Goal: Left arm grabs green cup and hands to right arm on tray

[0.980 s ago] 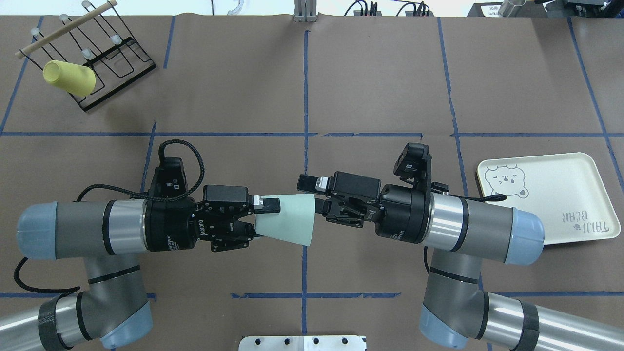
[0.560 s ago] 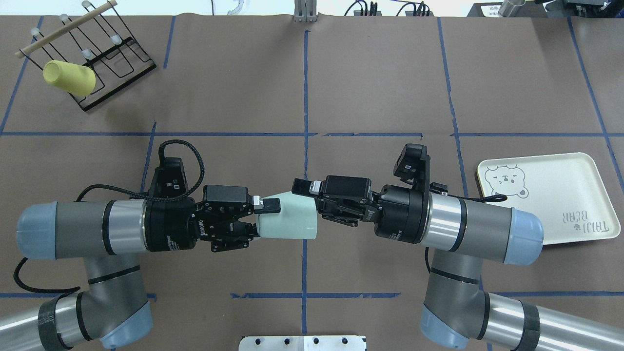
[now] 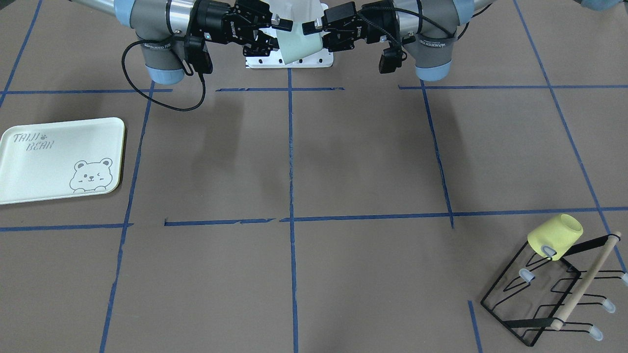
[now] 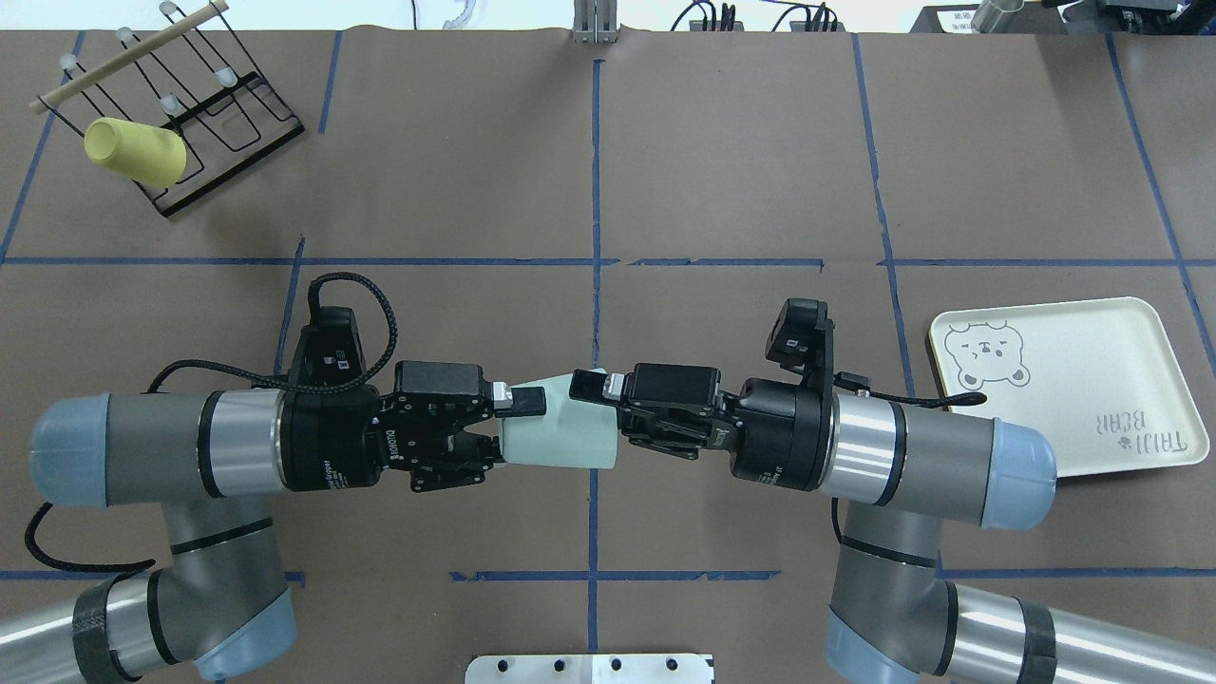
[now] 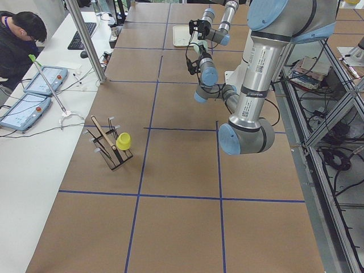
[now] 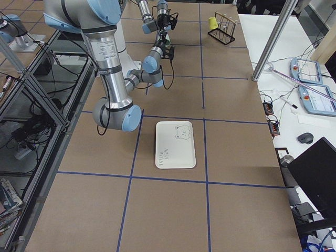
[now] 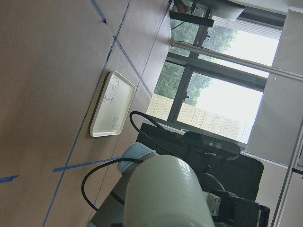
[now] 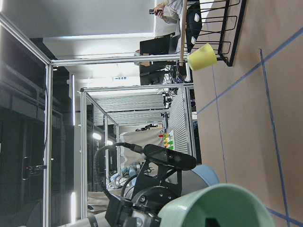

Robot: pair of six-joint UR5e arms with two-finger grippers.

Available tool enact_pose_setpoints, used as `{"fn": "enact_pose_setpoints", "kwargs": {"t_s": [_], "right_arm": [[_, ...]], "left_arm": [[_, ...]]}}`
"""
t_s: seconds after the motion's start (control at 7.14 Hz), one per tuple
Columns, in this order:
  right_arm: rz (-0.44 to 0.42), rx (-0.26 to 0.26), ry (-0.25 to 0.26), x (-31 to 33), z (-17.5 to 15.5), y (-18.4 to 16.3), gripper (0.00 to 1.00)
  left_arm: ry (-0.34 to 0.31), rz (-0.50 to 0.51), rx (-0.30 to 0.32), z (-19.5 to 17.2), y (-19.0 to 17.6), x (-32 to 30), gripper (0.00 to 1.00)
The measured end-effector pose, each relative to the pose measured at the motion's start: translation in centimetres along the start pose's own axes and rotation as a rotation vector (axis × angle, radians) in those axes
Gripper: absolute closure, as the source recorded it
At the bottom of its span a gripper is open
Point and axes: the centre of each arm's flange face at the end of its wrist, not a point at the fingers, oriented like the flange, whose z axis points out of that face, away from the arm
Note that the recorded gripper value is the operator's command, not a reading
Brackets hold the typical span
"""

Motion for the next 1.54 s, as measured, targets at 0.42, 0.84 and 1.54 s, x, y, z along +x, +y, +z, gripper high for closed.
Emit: {"fn": "enact_pose_setpoints", "kwargs": {"t_s": [0.42, 0.84, 1.54], "right_arm": [[0.003, -0.006, 0.0, 0.1, 0.0, 0.3, 1.0], [-0.002, -0.013, -0.001, 0.0, 0.1, 0.4, 1.0], [-0.004, -0.012, -0.009, -0.3, 0.1, 0.4, 1.0]], "left_arm": [[0.001, 0.001, 0.001, -0.1, 0.0, 0.1, 0.65], [0.011, 0.01, 0.027, -0.1, -0.4, 0.0, 0.0], [0.01, 0.054, 0.196, -1.8, -5.7, 1.1, 0.0]]}}
